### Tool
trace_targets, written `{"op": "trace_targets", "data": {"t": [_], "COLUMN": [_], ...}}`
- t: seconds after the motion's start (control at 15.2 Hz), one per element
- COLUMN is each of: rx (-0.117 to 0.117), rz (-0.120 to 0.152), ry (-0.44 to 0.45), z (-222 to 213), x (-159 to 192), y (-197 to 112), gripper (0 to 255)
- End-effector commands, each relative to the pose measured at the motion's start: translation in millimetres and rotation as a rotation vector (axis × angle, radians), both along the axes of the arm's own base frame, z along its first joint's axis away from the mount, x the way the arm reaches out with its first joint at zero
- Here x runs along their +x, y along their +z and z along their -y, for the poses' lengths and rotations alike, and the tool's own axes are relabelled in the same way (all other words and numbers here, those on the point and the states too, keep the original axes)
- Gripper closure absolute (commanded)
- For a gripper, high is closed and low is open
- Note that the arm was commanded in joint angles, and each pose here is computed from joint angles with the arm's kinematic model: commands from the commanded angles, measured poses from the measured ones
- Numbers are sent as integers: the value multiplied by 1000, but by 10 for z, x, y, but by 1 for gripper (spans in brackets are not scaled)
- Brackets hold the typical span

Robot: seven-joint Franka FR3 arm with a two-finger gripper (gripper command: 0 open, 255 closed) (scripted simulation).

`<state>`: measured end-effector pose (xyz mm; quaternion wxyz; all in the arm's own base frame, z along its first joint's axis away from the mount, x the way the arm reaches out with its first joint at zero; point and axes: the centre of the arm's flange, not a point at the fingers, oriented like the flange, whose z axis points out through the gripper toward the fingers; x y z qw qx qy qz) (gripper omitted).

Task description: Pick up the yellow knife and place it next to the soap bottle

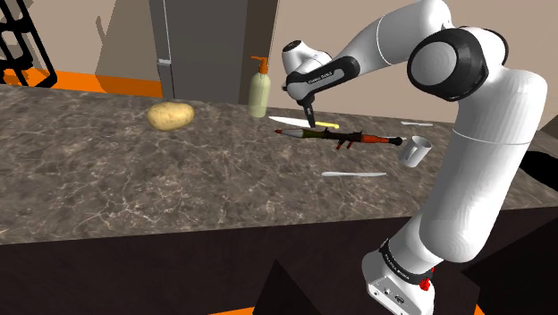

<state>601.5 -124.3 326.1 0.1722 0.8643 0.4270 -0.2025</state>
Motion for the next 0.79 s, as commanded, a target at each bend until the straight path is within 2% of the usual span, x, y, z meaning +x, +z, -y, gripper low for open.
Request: {"op": "trace_targets", "data": {"t": [0.0, 0.26, 0.53, 0.73], "rx": [0, 0, 0, 0], "rz": [0, 0, 0, 0], "ry": [0, 0, 0, 0], "z": [0, 0, -235, -235], "x": [0, 0, 102, 102], "y": [0, 0, 429, 430], "gripper": [0, 0, 0, 0]}}
